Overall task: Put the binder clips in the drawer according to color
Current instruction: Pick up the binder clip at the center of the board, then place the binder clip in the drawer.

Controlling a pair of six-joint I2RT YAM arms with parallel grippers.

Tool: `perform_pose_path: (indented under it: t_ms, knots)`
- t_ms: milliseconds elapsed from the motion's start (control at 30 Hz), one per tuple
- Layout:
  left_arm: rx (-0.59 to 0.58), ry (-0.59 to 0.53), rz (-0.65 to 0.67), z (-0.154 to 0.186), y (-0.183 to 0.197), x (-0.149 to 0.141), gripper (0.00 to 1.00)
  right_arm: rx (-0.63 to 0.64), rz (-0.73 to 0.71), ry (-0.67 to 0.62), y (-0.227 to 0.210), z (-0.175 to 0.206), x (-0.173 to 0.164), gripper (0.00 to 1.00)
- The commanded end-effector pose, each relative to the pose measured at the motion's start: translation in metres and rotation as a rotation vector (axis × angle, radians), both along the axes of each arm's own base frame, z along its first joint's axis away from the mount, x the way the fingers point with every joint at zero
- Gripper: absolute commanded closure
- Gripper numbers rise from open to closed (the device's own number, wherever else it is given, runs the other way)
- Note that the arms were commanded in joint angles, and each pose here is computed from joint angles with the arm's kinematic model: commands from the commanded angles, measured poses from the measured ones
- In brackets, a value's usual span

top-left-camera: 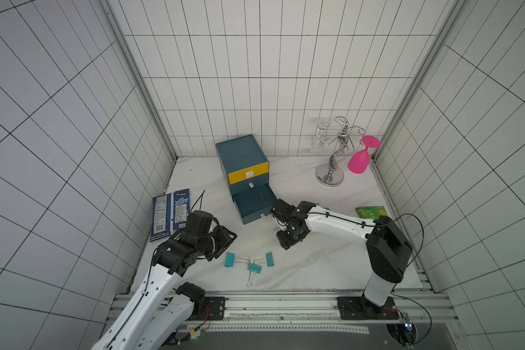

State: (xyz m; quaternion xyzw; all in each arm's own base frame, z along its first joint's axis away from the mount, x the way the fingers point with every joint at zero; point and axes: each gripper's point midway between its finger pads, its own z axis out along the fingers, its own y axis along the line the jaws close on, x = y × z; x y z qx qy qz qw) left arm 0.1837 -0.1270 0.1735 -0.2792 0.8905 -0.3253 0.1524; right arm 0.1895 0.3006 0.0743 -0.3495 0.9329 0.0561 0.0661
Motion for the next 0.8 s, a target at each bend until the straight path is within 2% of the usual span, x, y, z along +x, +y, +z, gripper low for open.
perform_pose_path:
  t_ms: [0, 367, 767]
  knots:
    - [0.010, -0.049, 0.016, 0.010, 0.003, 0.008, 0.53, 0.013, -0.023, -0.048, -0.004, 0.026, 0.006, 0.61]
    - [0.007, -0.072, 0.022, 0.024, 0.011, 0.011, 0.53, 0.155, -0.109, -0.067, 0.016, 0.080, 0.066, 0.62]
    - [0.001, -0.063, 0.042, 0.019, 0.018, 0.002, 0.52, 0.175, -0.127, -0.050, 0.063, 0.080, 0.126, 0.59]
